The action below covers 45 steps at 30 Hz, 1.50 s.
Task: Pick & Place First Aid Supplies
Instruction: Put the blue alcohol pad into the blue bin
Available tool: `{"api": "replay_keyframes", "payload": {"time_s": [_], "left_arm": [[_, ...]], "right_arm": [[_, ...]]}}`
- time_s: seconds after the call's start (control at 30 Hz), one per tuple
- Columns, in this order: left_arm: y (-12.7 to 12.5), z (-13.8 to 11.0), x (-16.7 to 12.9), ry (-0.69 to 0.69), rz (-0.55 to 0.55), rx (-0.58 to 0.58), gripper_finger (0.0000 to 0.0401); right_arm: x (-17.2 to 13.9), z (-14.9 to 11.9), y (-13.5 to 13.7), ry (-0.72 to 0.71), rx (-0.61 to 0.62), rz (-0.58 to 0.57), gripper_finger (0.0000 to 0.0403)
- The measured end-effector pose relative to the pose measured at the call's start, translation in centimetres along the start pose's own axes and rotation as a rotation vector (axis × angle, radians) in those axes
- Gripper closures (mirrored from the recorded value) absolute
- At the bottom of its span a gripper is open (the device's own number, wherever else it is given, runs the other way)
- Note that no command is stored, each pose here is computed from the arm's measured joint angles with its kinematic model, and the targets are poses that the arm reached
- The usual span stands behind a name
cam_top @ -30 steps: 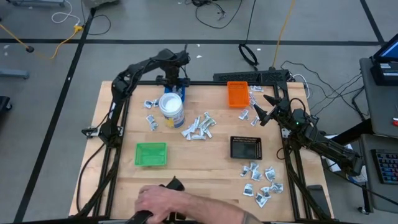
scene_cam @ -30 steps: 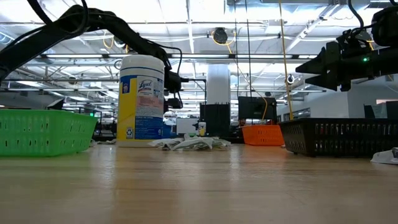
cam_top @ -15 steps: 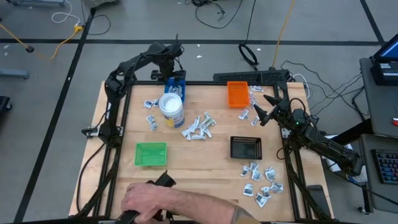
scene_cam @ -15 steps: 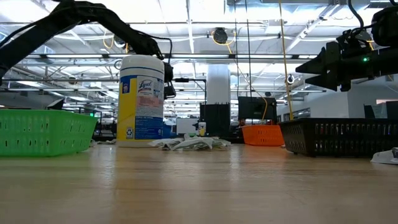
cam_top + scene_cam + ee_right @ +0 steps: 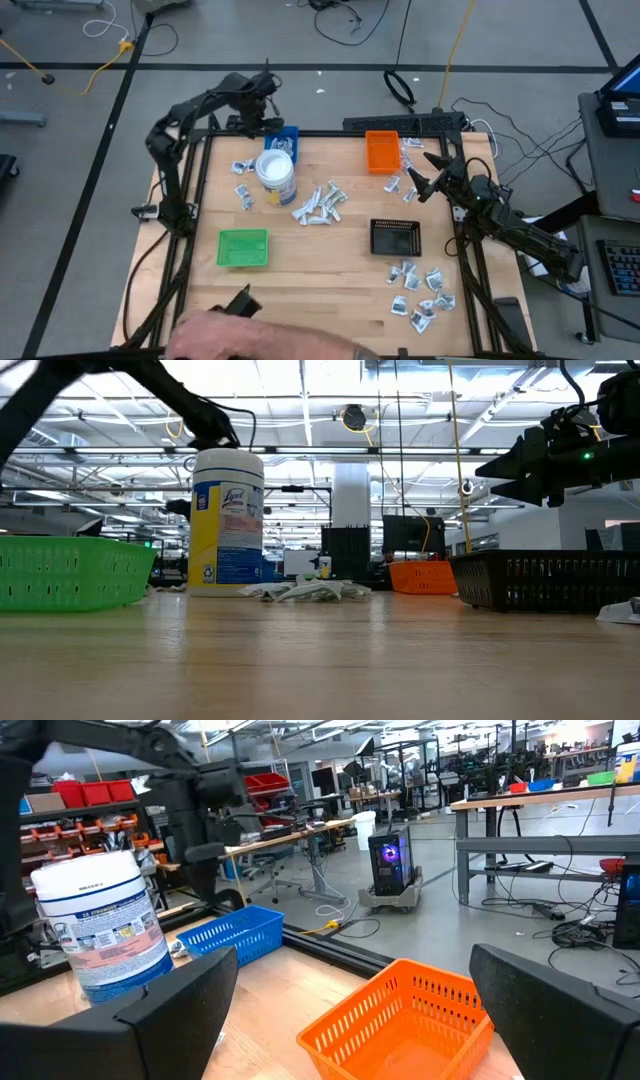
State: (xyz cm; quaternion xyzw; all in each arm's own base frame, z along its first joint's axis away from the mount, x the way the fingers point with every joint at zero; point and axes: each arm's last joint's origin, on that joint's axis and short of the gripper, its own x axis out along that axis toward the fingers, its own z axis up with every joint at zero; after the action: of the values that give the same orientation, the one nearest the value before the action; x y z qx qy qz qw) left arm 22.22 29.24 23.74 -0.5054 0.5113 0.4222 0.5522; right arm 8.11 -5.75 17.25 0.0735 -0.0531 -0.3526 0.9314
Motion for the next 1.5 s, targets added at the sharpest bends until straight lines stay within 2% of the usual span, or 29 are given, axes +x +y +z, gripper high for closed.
{"api": "replay_keyframes", "payload": {"time_s": [0.27, 0.47, 0.8, 0.97, 1.23, 1.5], "left_arm": [[2.9, -5.3, -0.1, -0.061, -0.028, 0.006, 0.0146], [5.1, -9.4, -0.1, -0.058, -0.025, -0.011, 0.0146], [8.1, -14.5, 0.8, -0.057, -0.027, -0.063, 0.0146], [8.5, -15.4, 2.3, -0.026, -0.01, -0.158, 0.0146], [7.6, -16.0, 4.6, -0.067, -0.053, -0.323, 0.0146], [7.0, -15.8, 7.5, -0.019, 0.02, -0.417, 0.0146]], "right_arm": [[0.0, 0.0, 0.0, 0.0, 0.0, 0.0, 0.0009], [0.0, 0.0, 0.0, 0.0, 0.0, 0.0, 0.0009], [0.0, 0.0, 0.0, 0.001, 0.0, 0.0, 0.0009], [0.0, 0.0, 0.0, 0.001, 0.0, 0.0, 0.0009], [0.0, 0.0, 0.0, 0.0, 0.0, 0.0, 0.0009], [0.0, 0.0, 0.0, 0.0, 0.0, 0.0, 0.0009]]}}
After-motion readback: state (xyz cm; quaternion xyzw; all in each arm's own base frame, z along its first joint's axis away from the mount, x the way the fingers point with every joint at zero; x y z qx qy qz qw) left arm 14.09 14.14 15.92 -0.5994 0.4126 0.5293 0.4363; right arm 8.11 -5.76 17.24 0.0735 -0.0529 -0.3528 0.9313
